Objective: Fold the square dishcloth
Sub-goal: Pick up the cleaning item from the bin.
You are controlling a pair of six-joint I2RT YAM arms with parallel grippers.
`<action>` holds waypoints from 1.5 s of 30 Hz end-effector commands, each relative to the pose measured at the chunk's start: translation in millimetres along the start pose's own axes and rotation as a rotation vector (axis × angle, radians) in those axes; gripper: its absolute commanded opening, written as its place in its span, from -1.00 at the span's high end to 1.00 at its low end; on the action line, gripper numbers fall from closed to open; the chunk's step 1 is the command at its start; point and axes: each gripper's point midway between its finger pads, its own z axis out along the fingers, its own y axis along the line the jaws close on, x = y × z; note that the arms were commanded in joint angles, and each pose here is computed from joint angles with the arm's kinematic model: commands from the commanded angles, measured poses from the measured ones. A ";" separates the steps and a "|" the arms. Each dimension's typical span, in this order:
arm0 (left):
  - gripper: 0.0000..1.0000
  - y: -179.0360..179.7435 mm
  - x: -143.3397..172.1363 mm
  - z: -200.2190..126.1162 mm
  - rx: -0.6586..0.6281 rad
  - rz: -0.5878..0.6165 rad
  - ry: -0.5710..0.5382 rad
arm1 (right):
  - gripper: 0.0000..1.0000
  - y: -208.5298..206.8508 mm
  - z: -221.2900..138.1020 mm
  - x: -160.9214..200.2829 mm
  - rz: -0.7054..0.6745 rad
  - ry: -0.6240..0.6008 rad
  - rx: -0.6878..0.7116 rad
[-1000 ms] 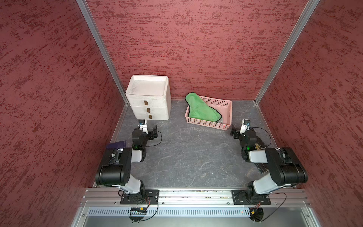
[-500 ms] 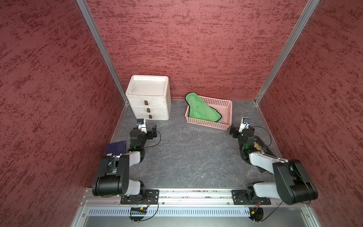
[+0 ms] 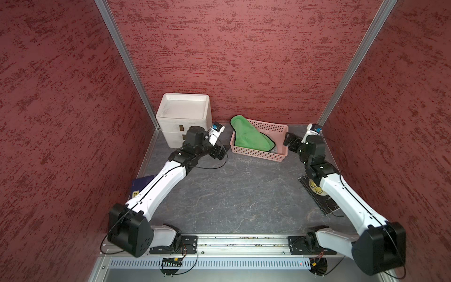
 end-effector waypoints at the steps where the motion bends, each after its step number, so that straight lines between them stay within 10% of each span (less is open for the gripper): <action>1: -1.00 10.4 23.5 41.0 -0.005 -0.084 0.163 | -0.97 -22.4 1.4 53.7 -0.025 0.171 0.113; 11: -1.00 77.9 16.2 149.9 0.037 -0.389 0.196 | -0.97 11.9 10.4 82.9 -0.147 0.171 0.059; 23: -0.92 99.4 23.5 215.7 0.139 -0.466 0.230 | -0.97 52.4 39.6 102.2 -0.236 0.210 -0.008; 45: -0.90 -16.3 41.4 70.9 0.363 -0.112 0.446 | -0.58 27.8 230.0 111.4 -0.180 0.685 0.010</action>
